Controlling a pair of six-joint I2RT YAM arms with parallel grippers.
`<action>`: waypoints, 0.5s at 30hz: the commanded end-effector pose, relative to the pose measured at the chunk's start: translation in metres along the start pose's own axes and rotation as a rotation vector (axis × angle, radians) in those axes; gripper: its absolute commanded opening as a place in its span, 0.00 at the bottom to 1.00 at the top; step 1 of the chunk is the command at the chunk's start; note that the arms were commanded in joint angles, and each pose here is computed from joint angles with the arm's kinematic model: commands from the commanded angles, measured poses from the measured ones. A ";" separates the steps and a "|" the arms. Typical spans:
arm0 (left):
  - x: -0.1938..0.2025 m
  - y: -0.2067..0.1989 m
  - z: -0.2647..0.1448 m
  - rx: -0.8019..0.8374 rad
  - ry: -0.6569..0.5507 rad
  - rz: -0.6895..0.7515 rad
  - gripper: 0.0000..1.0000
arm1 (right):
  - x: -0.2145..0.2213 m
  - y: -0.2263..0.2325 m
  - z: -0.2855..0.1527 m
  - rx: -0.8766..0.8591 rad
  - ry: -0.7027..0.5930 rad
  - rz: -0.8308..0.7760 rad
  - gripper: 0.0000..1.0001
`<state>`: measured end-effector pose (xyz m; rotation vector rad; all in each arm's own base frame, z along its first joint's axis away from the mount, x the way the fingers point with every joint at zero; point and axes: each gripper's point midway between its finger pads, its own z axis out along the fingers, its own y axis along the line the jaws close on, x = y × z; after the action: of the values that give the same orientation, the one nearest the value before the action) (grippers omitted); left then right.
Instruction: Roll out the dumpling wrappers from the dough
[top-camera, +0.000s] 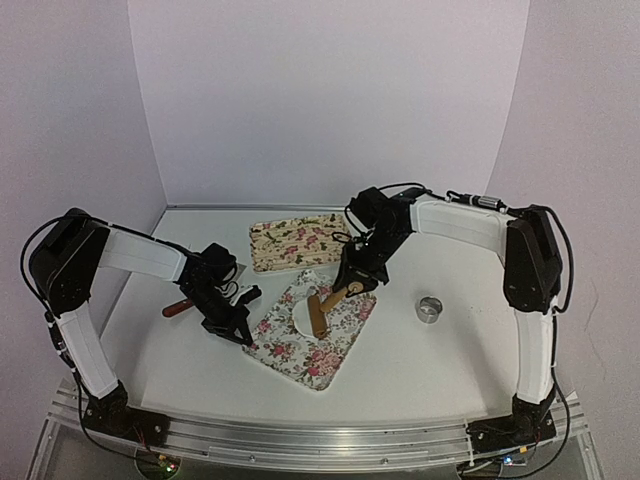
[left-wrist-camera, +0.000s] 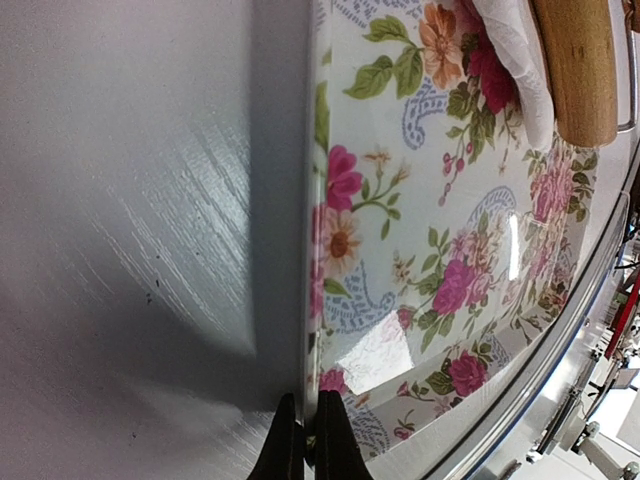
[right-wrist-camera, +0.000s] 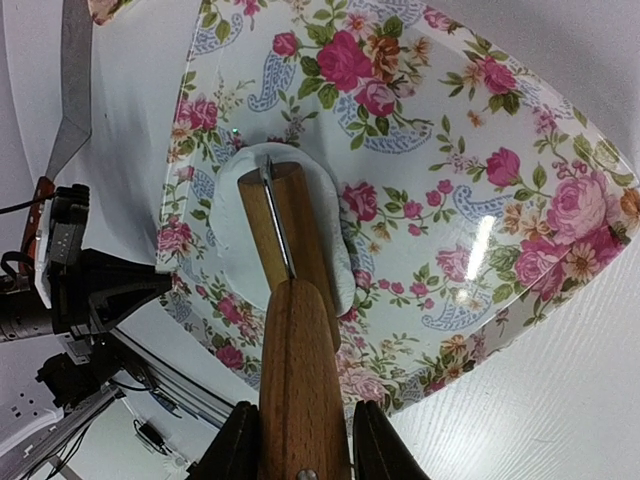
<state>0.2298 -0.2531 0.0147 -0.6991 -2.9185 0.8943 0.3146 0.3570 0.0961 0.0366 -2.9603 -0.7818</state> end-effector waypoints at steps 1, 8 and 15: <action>-0.005 -0.002 0.000 0.008 -0.021 0.023 0.00 | 0.015 -0.075 0.069 0.292 0.090 0.093 0.00; -0.005 -0.003 0.000 0.010 -0.020 0.029 0.00 | 0.022 -0.078 0.094 0.338 0.104 0.104 0.00; -0.008 -0.003 0.000 0.011 -0.025 0.034 0.00 | 0.029 -0.084 0.104 0.379 0.108 0.116 0.00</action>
<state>0.2293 -0.2528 0.0144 -0.6979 -2.9155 0.8960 0.3070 0.4211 0.0774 0.1140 -2.8750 -0.9458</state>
